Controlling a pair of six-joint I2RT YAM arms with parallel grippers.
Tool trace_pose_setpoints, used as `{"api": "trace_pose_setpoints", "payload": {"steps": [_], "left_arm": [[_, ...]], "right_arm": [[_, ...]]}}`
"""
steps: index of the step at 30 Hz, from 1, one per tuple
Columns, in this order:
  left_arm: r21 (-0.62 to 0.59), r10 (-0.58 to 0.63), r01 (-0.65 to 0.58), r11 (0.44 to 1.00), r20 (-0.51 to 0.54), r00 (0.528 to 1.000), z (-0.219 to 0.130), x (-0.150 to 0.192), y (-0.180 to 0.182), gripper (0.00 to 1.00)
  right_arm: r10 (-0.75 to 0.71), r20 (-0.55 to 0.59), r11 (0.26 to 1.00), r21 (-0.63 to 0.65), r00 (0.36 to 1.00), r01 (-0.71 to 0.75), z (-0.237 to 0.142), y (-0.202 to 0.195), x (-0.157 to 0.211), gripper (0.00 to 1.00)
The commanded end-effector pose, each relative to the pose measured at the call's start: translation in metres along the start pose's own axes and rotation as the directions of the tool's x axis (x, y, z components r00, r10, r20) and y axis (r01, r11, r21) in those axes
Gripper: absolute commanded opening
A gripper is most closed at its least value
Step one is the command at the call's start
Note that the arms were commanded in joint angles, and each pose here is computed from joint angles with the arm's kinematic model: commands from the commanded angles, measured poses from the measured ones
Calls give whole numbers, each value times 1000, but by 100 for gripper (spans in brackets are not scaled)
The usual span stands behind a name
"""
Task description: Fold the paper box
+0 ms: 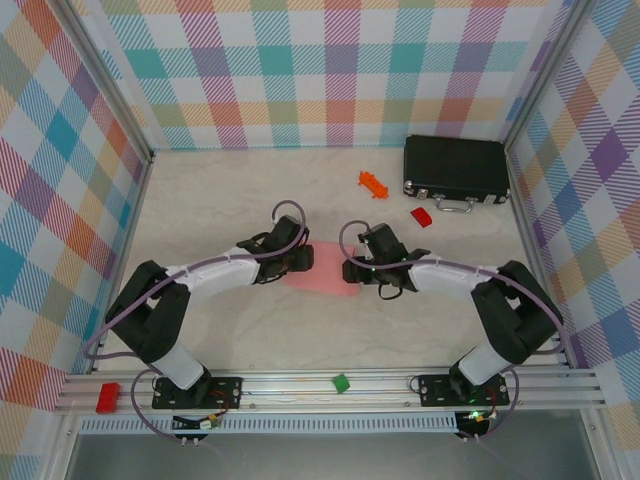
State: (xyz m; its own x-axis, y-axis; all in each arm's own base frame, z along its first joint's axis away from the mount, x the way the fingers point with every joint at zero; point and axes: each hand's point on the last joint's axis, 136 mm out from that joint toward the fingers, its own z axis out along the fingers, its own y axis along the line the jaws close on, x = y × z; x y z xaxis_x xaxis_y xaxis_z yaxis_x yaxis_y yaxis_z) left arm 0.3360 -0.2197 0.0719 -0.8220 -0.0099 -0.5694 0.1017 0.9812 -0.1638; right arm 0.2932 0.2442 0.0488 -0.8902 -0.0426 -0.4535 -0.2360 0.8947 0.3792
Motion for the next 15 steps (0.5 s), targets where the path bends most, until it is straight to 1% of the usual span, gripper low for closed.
{"api": "trace_pose_setpoints", "payload": {"steps": [1, 5, 9, 12, 15], "left_arm": [[18, -2, 2, 1000, -47, 999, 11, 14, -2, 59], [109, -38, 48, 993, -90, 995, 12, 28, -15, 57], [162, -93, 111, 980, -117, 989, 7, 40, -22, 53], [208, -137, 162, 965, -127, 982, 0, 49, -32, 52], [245, -167, 198, 949, -141, 976, -3, 60, -42, 52]], "right_arm": [[-3, 9, 998, -56, 1000, 3, 7, 14, -17, 51], [-32, -11, 998, -48, 999, 31, 17, 16, -25, 46], [-60, -41, 998, -39, 997, 59, 27, 14, -33, 46], [-103, -78, 993, -58, 992, 99, 37, 18, -38, 46], [-149, -103, 989, -37, 983, 146, 48, 17, -43, 48]]}}
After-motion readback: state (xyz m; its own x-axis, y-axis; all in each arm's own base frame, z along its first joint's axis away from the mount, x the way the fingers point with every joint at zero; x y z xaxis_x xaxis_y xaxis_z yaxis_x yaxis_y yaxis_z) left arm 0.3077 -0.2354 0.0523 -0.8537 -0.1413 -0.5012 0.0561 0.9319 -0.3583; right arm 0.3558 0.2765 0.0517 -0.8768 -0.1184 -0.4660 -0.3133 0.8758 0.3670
